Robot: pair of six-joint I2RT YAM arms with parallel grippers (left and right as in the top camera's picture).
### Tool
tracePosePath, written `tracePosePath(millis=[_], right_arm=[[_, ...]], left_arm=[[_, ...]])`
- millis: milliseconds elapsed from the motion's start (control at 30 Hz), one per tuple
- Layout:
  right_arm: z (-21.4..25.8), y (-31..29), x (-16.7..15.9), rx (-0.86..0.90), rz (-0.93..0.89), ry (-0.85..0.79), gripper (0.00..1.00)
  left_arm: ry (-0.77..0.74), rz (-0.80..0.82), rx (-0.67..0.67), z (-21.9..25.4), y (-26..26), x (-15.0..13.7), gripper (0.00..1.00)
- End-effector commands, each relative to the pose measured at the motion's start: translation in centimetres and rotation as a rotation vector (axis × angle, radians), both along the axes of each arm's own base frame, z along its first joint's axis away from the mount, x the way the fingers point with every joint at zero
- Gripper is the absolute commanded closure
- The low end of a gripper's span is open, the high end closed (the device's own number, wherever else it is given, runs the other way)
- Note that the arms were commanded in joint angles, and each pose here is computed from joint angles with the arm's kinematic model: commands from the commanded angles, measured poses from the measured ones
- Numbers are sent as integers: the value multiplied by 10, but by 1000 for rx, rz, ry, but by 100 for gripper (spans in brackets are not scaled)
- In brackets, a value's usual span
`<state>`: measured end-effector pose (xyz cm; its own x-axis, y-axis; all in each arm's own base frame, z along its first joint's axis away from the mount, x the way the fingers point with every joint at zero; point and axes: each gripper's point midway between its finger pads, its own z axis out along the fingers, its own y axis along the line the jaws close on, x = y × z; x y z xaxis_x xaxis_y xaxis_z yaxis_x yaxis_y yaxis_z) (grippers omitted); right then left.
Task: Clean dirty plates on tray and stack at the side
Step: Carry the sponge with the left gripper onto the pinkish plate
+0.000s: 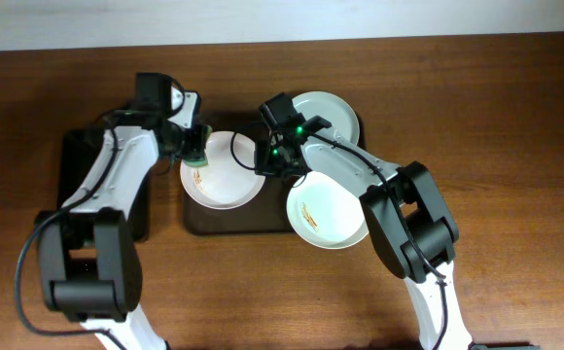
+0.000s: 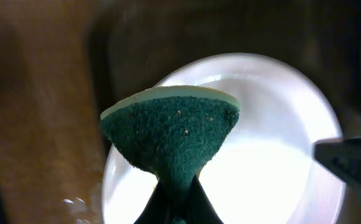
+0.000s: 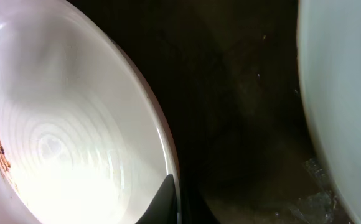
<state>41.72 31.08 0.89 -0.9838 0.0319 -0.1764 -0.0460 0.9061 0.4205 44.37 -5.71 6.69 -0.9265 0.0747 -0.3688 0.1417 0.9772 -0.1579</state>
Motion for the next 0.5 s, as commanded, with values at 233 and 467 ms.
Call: tracePosePath(millis=[233, 467], right_arm=[[-3, 1, 3, 5, 5, 3, 96], [-3, 1, 3, 5, 5, 3, 96]], left_arm=[[261, 71, 41, -58, 1, -38, 99], [309, 46, 56, -60, -6, -52, 99]])
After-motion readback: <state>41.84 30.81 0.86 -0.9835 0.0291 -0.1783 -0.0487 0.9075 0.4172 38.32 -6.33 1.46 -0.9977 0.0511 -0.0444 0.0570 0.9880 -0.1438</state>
